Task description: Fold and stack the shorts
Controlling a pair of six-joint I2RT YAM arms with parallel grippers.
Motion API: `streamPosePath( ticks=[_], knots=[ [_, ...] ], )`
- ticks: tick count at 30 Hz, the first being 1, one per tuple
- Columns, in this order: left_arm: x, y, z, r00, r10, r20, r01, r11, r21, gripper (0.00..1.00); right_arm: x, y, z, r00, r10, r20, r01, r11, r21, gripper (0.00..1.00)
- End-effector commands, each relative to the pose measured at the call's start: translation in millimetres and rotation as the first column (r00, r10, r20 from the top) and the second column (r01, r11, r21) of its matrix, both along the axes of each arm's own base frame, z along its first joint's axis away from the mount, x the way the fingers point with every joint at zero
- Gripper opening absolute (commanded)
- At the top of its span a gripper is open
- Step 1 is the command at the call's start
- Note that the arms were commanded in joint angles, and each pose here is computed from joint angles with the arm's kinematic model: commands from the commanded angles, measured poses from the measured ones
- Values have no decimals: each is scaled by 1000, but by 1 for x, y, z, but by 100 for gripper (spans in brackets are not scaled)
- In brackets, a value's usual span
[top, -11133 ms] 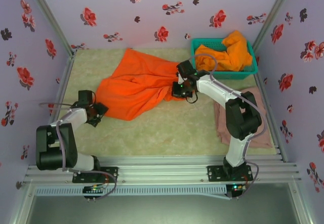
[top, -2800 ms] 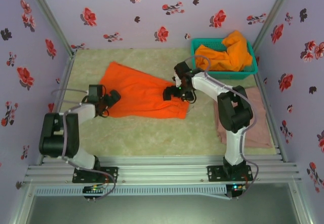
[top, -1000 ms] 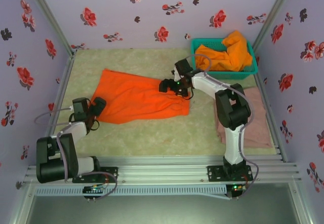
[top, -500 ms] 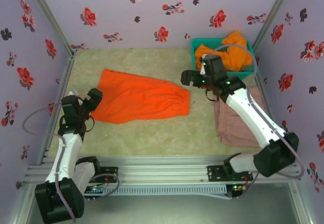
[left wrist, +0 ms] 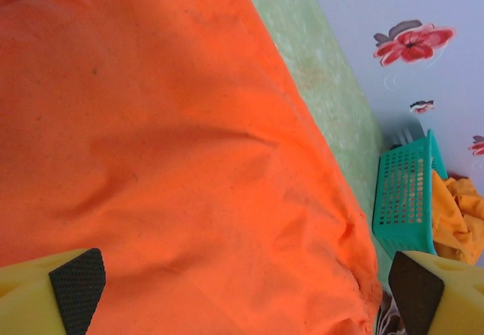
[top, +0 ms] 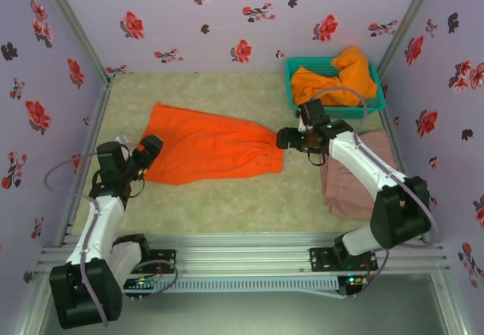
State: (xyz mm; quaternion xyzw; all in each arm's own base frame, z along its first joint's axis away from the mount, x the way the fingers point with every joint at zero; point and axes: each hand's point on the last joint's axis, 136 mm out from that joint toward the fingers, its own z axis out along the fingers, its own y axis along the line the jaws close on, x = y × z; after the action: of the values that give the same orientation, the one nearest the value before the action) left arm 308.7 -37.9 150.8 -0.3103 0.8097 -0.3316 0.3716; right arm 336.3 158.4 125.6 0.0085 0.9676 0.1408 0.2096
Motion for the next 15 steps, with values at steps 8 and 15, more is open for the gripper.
streamPosePath(
  ticks=[8,15],
  knots=[
    [6,-23,13,994,-108,33,107,994,19,99,19,30,-47,995,3,-104,-12,997,-82,75],
    [7,-26,9,992,-120,25,120,993,22,99,25,51,-67,988,28,-153,-35,999,-41,70]
  ],
)
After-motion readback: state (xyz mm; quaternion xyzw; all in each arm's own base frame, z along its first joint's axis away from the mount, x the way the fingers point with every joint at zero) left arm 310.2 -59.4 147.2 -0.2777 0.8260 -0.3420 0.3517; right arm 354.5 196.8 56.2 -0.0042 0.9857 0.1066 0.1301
